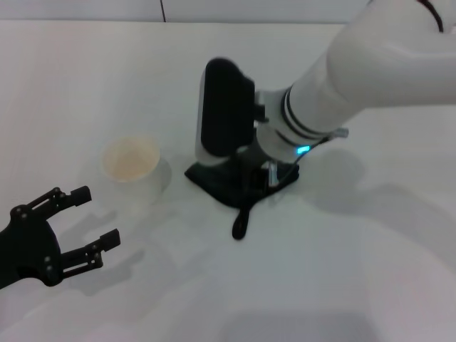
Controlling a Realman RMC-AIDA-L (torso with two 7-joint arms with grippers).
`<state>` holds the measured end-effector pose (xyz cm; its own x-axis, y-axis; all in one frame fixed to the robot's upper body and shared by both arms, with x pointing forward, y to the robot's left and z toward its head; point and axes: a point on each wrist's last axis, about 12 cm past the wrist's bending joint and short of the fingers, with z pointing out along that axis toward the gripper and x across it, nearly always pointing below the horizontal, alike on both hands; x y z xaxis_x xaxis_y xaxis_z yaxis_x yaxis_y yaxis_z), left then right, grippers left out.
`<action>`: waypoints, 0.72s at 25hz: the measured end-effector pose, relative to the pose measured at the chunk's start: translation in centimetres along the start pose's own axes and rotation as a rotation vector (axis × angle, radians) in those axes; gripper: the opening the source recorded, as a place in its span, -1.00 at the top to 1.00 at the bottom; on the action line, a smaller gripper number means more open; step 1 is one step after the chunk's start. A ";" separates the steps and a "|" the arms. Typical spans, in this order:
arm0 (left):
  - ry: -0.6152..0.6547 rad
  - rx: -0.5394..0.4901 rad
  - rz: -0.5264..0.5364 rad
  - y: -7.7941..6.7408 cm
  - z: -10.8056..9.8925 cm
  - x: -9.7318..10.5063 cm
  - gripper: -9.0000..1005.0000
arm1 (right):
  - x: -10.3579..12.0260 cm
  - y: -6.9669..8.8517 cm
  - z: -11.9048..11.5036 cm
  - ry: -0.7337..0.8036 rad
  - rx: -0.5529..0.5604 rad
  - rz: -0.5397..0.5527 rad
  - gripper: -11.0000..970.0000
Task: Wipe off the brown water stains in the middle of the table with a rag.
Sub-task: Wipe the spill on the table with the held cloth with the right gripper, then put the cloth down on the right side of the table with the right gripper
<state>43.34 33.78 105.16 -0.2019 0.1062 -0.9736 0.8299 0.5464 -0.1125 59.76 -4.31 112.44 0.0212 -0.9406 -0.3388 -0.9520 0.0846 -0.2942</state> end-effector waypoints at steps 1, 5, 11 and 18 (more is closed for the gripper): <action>-0.001 0.000 -0.003 0.0 0.0 0.1 -0.74 | 0.0 -0.4 0.0 -0.003 0.013 0.008 0.75; -0.006 -0.008 -0.007 0.0 -0.1 0.2 -0.74 | 0.2 -1.5 -1.3 -0.002 0.023 0.015 0.74; -0.006 -0.020 -0.002 0.3 -0.3 0.0 -0.74 | 4.5 -1.4 -4.6 -0.034 -0.052 0.053 0.73; -0.012 -0.008 0.010 0.7 0.3 -0.5 -0.74 | 9.1 -1.3 -4.9 0.014 -0.064 0.162 0.72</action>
<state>44.22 33.88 105.52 -0.1871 0.1014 -0.9771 0.8278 0.5518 -0.1013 59.73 -14.63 114.09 -0.1375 -0.9208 -0.3649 -0.9602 0.2144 -0.1792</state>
